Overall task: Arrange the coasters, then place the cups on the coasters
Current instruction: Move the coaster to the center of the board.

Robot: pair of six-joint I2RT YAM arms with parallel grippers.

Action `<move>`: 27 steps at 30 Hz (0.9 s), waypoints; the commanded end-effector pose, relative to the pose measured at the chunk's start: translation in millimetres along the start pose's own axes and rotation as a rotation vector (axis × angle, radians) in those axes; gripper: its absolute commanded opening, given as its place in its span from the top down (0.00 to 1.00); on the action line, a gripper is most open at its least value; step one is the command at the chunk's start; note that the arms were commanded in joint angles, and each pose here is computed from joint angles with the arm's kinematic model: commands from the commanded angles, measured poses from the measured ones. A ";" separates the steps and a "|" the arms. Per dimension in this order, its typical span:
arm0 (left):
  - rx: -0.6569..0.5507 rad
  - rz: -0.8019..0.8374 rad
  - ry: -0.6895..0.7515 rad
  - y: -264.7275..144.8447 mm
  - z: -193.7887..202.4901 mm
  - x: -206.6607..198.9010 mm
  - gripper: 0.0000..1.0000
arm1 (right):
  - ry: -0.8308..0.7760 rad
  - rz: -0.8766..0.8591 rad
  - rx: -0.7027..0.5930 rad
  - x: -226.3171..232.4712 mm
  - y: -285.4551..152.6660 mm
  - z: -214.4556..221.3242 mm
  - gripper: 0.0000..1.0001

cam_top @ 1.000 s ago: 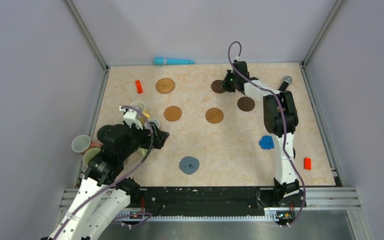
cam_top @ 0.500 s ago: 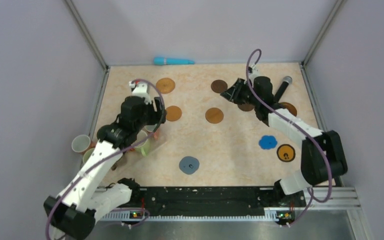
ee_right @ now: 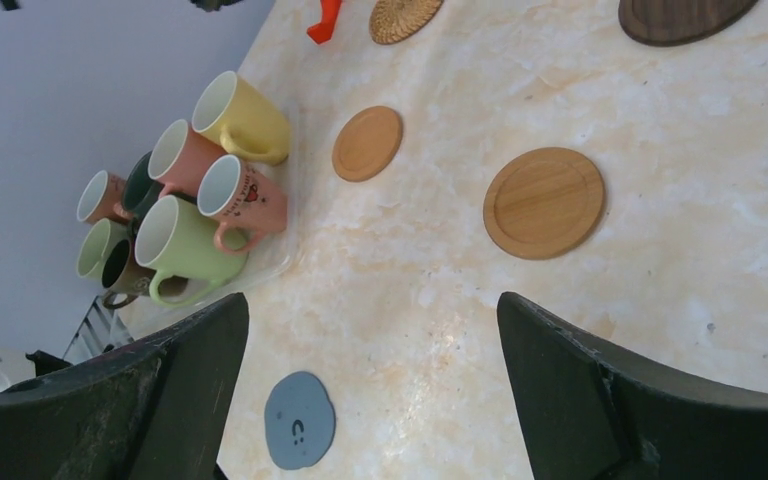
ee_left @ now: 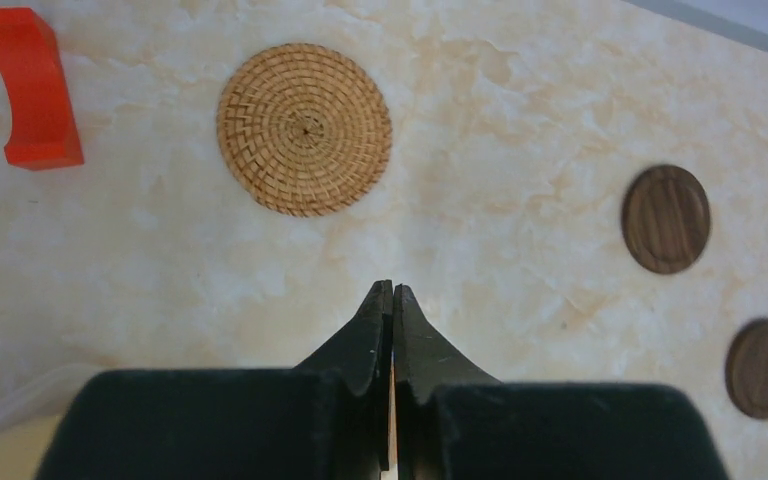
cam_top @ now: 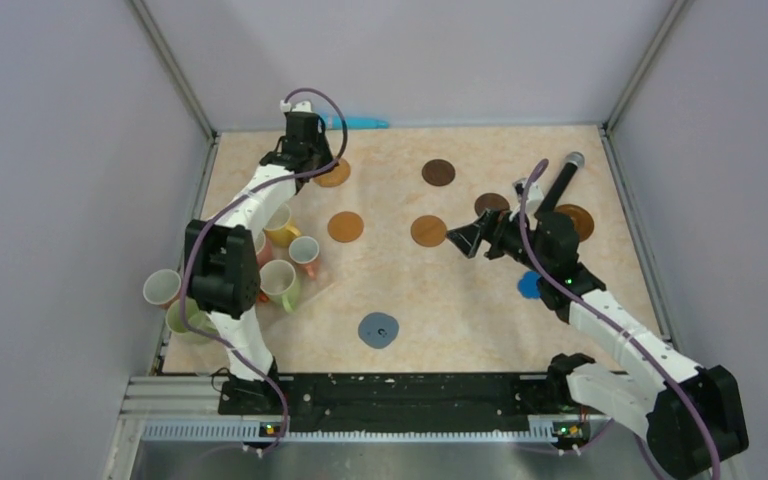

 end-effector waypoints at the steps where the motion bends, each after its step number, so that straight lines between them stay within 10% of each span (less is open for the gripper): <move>1: -0.058 0.057 -0.107 39.1 -26.9 -3.7 1.00 | -0.040 0.004 -0.082 3.1 -4.4 -16.2 0.06; 27: 0.006 -0.130 -0.205 156.5 17.1 47.5 1.00 | -0.022 0.061 -0.072 -12.2 1.8 -6.9 0.08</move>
Point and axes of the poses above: each gripper's point midway between its finger pads, its own y axis out along the fingers, its own x axis along the line the jaws close on, z = x × y, the point moved 1 cm from there along -y, back along the fingers, and after that the axes turned 6 degrees about -y, right-handed, at the moved point
